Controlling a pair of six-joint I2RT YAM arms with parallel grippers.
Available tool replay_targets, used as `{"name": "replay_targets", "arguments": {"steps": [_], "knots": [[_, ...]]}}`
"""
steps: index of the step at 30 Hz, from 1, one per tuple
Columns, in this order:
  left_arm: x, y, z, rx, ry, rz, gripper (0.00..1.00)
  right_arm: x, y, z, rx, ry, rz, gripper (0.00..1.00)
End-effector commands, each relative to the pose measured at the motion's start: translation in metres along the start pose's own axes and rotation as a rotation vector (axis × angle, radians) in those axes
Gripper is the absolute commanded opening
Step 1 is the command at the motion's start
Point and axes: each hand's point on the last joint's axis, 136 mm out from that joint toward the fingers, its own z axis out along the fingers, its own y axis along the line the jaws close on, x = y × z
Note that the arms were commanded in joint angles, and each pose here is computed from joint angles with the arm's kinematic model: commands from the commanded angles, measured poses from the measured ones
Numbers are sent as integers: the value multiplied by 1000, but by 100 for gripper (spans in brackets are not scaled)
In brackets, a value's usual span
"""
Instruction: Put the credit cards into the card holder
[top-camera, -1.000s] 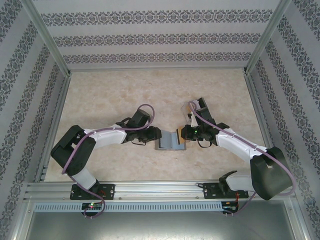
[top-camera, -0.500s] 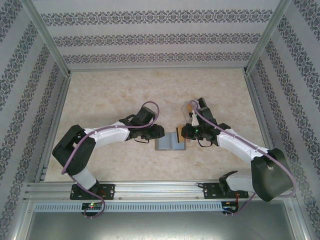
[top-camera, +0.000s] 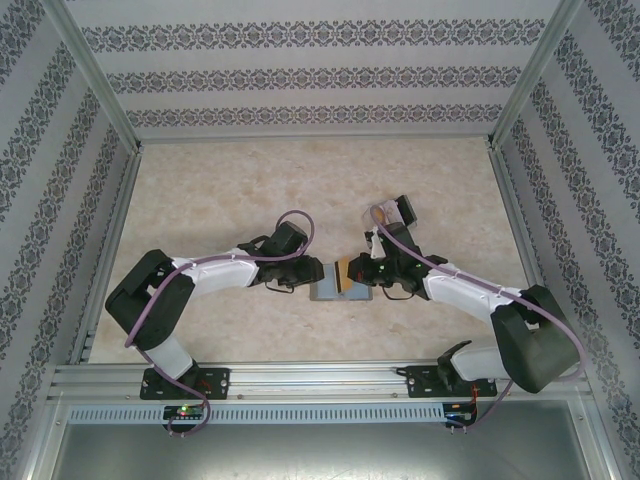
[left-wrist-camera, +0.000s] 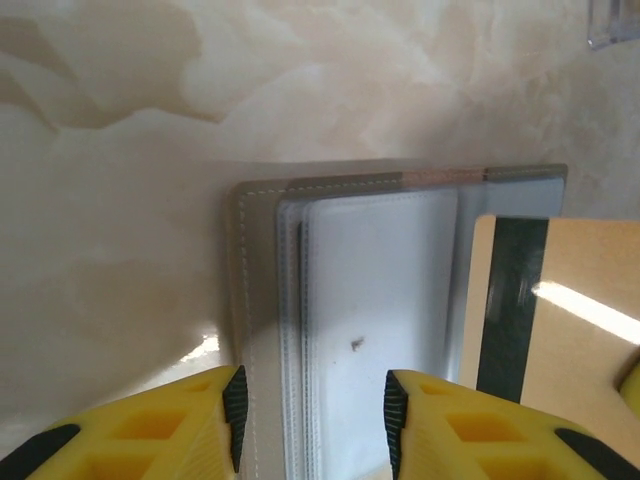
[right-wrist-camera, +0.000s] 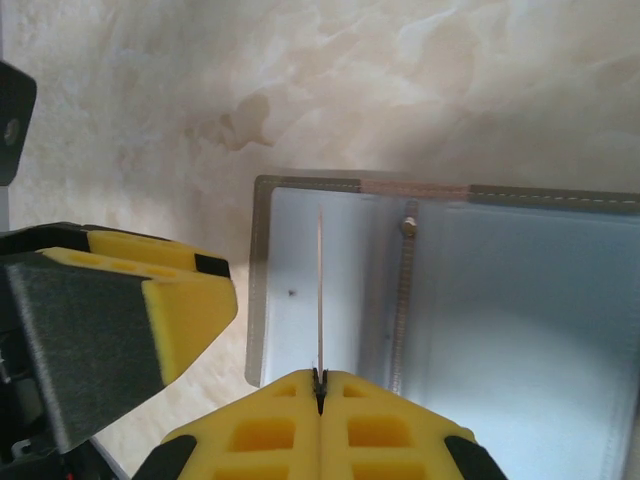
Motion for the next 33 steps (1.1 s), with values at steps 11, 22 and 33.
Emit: {"name": "replay_targets", "arguments": {"steps": [11,22,33], "knots": [[-7,20,-14,-54,-99,-57,37,8,-6,29,170,13,-36,4],[-8,16,-11,-45,-82,-44,35,7,-51,-12,380,-13,-62,4],[-8,15,-12,-42,-80,-40,35,5,-89,-51,617,-11,-67,4]]}}
